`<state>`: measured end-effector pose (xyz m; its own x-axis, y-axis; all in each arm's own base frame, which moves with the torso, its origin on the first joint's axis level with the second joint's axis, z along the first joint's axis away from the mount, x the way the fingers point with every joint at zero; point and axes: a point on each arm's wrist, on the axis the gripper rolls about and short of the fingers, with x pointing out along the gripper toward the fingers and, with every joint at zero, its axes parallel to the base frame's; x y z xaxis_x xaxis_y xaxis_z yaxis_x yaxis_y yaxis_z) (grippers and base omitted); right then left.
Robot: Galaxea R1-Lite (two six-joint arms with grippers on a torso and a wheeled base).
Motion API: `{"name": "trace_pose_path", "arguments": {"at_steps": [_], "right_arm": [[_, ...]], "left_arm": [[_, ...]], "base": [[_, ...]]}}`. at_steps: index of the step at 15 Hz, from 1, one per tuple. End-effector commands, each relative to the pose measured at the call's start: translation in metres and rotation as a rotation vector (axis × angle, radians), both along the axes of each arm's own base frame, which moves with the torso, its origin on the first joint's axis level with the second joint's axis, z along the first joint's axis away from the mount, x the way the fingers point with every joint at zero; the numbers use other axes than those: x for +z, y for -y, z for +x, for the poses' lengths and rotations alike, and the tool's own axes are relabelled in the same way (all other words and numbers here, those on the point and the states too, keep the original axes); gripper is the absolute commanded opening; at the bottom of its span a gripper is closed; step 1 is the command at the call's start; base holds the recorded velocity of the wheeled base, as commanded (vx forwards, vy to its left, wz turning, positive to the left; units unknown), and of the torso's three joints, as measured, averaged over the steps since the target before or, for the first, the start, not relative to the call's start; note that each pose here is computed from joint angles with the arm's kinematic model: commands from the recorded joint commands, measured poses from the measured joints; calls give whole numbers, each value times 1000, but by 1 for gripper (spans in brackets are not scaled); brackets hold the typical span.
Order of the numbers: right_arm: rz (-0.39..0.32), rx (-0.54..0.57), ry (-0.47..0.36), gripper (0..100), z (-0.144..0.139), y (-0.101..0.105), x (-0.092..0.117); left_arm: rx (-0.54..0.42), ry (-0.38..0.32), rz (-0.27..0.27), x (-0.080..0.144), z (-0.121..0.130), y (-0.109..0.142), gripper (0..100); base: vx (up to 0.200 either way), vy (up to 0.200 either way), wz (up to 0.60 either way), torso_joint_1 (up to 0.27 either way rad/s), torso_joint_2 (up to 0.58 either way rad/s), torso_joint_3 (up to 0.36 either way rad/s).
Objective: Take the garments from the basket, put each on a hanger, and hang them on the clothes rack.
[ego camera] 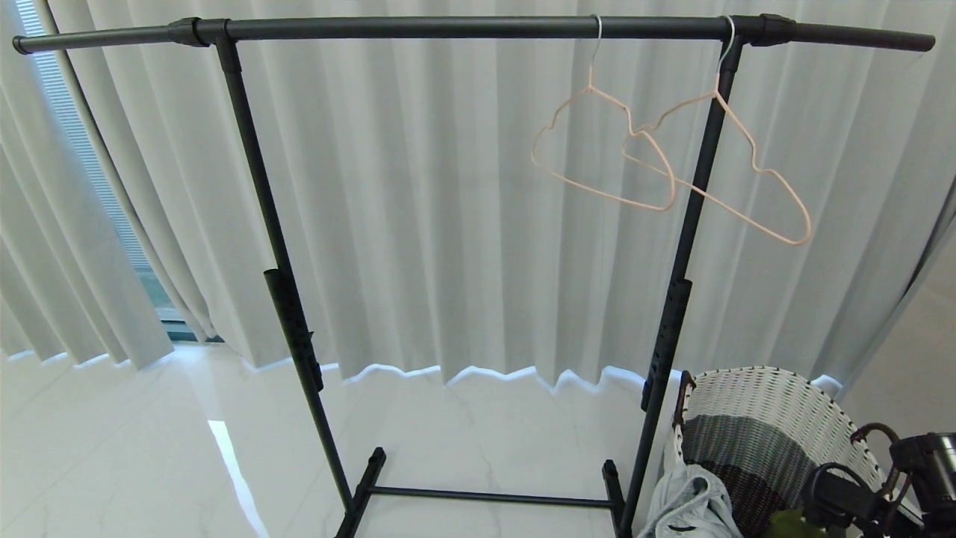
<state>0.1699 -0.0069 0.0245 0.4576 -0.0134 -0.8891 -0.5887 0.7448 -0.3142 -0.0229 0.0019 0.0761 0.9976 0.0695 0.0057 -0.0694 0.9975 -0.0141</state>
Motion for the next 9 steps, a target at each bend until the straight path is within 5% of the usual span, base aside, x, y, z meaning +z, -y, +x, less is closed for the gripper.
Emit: {"name": "trace_pose_path", "arguments": {"at_steps": [1, 2, 3, 9], "right_arm": [[1, -12, -14, 100, 3, 2, -5], [2, -17, -9, 100, 5, 3, -7], [3, -17, -1, 0, 8, 3, -8], [1, -19, 46, 0, 1, 3, -1]], "left_arm": [[1, 0, 0, 0, 0, 0, 100], [-1, 0, 0, 0, 0, 0, 100], [1, 0, 0, 0, 0, 0, 100], [1, 0, 0, 0, 0, 0, 100]], "base": [[0, 0, 0, 0, 0, 0], [0, 0, 0, 0, 0, 0], [0, 0, 0, 0, 0, 0], [0, 0, 0, 0, 0, 0]]}}
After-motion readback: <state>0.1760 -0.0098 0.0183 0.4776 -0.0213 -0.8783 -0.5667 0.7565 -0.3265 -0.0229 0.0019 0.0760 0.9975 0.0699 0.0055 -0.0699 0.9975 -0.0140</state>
